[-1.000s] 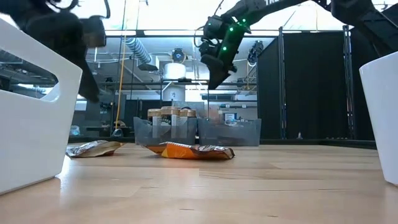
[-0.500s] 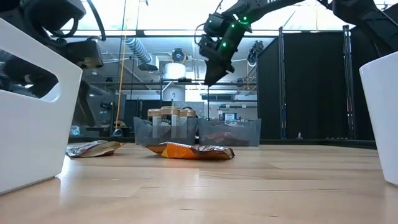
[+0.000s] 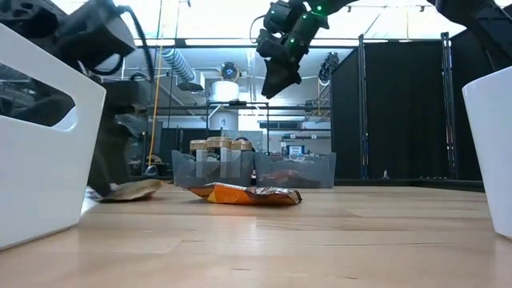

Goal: Sort spices by type
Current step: Put the left orange seasoning pack into the right black bin, then put the orange seasoning pack into the right black bin

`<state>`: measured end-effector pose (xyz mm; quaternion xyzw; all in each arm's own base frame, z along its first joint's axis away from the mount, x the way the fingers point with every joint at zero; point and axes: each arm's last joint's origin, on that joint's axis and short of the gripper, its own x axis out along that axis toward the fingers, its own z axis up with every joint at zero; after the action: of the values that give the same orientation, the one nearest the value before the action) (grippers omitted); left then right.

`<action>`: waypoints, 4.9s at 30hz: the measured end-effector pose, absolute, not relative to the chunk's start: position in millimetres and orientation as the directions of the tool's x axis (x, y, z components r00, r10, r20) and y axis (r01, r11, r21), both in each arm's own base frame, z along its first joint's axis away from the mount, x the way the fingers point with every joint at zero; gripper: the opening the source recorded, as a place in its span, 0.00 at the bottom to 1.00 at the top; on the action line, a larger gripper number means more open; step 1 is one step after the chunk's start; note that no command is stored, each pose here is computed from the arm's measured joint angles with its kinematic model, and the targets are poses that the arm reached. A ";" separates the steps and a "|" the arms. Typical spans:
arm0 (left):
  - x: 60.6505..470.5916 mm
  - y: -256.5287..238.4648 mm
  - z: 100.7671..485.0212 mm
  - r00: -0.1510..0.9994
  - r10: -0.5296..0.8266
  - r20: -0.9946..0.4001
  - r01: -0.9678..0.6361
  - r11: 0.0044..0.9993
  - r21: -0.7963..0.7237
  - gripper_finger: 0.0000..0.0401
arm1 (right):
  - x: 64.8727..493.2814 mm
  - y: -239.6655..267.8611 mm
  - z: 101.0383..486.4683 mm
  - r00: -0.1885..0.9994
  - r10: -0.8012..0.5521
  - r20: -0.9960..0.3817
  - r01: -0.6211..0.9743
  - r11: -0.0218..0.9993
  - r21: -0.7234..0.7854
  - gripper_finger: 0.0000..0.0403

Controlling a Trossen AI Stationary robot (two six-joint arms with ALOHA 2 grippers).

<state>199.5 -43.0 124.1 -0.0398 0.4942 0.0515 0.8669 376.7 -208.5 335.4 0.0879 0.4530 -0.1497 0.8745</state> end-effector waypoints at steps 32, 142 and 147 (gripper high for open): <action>282.4 -29.3 202.1 0.836 0.183 -0.517 -0.379 0.874 -0.304 0.06 | 193.7 -64.2 518.1 0.773 -0.408 -0.487 0.466 0.885 -0.002 0.34; 369.6 -87.7 148.9 0.513 0.206 -0.833 0.059 0.960 0.274 0.01 | 177.9 58.2 502.2 0.770 -0.060 -0.635 0.178 0.976 0.124 0.33; 393.6 -77.6 183.3 0.579 0.179 -0.796 -0.006 0.977 0.215 0.00 | 176.7 63.0 502.7 0.776 -0.038 -0.630 0.158 0.978 0.135 0.33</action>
<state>393.6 -77.6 183.3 0.0946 0.4558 0.0523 0.8835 176.7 63.0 502.7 0.0905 0.3307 -0.0522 0.9379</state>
